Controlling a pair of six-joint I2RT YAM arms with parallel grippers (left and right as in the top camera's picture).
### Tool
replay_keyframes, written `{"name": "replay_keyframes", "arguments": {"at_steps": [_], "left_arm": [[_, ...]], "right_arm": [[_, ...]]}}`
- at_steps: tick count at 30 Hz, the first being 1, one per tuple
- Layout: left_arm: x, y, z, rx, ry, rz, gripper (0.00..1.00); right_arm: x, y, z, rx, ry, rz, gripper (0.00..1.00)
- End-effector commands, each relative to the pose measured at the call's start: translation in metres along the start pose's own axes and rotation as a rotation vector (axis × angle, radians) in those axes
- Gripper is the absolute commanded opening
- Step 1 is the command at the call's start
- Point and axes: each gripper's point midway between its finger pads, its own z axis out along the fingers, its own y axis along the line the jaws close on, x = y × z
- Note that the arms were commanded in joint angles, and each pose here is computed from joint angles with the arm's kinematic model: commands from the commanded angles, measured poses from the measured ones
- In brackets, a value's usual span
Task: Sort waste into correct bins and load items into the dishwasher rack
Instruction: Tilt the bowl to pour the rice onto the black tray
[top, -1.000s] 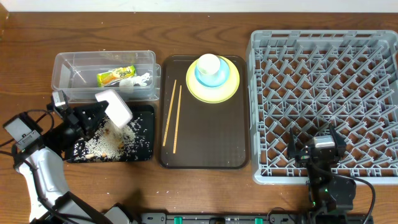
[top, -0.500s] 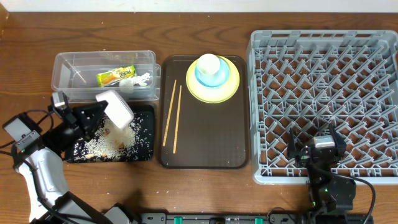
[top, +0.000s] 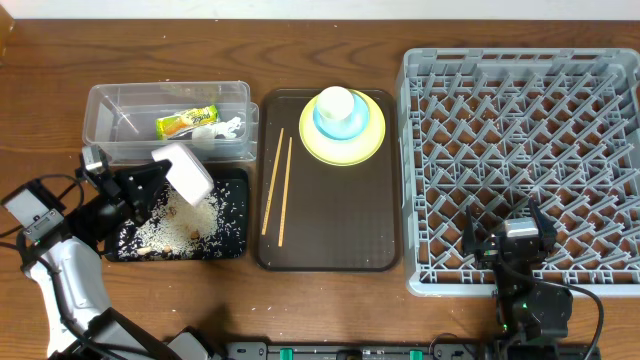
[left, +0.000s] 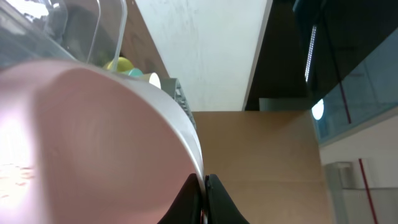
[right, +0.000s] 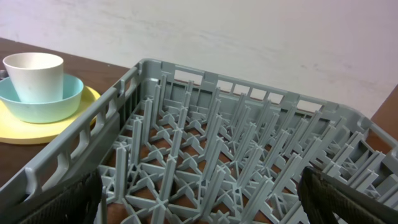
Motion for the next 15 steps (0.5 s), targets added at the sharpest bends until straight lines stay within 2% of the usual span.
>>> {"name": "replay_keyframes", "arguments": {"at_steps": [1, 11, 15], "left_arm": [[0.0027, -0.0072, -0.0008, 0.027, 0.014, -0.065, 0.06], [-0.0072, -0.0001, -0.0004, -0.027, -0.025, -0.013, 0.07], [-0.0019, -0.0081, -0.0004, 0.020, 0.006, -0.027, 0.06]], "right_arm": [[0.0014, 0.0007, 0.0000, -0.004, 0.004, 0.004, 0.99], [0.0014, 0.0007, 0.0000, -0.003, 0.004, 0.004, 0.99], [0.0014, 0.0007, 0.0000, -0.003, 0.004, 0.004, 0.99]]}}
